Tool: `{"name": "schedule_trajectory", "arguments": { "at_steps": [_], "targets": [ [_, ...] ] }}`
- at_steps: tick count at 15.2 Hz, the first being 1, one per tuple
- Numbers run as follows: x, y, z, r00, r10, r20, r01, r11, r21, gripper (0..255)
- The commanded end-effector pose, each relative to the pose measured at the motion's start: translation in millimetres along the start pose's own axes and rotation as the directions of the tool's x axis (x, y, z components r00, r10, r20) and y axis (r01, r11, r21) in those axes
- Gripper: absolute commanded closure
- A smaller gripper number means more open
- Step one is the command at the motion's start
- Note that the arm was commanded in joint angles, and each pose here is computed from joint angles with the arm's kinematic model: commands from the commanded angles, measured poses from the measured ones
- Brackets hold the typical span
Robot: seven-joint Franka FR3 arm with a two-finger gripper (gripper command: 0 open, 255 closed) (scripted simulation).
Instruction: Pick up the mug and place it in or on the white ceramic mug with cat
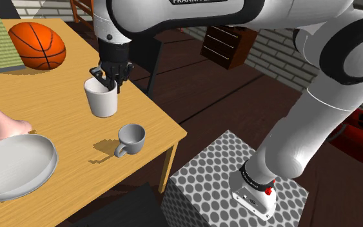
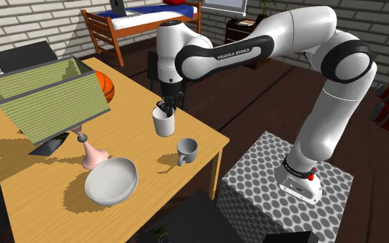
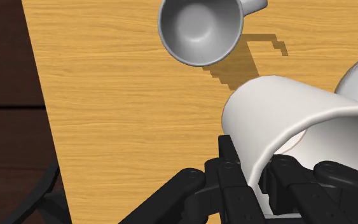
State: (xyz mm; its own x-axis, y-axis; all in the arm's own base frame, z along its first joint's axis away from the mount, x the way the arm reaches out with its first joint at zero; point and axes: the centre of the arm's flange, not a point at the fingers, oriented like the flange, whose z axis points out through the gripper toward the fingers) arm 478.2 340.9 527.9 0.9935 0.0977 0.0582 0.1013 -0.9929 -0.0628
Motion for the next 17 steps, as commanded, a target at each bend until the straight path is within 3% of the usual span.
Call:
{"name": "schedule_trajectory", "arguments": {
  "at_steps": [1, 5, 17],
  "targets": [
    [-24, 9, -8, 1.000, 0.001, 0.000, -0.001, 1.000, 0.000, 255],
    [-71, 26, -20, 1.000, 0.001, 0.000, -0.001, 1.000, 0.000, 255],
    [-74, 30, 43, 1.000, 0.001, 0.000, -0.001, 1.000, 0.000, 255]
  ]
}}
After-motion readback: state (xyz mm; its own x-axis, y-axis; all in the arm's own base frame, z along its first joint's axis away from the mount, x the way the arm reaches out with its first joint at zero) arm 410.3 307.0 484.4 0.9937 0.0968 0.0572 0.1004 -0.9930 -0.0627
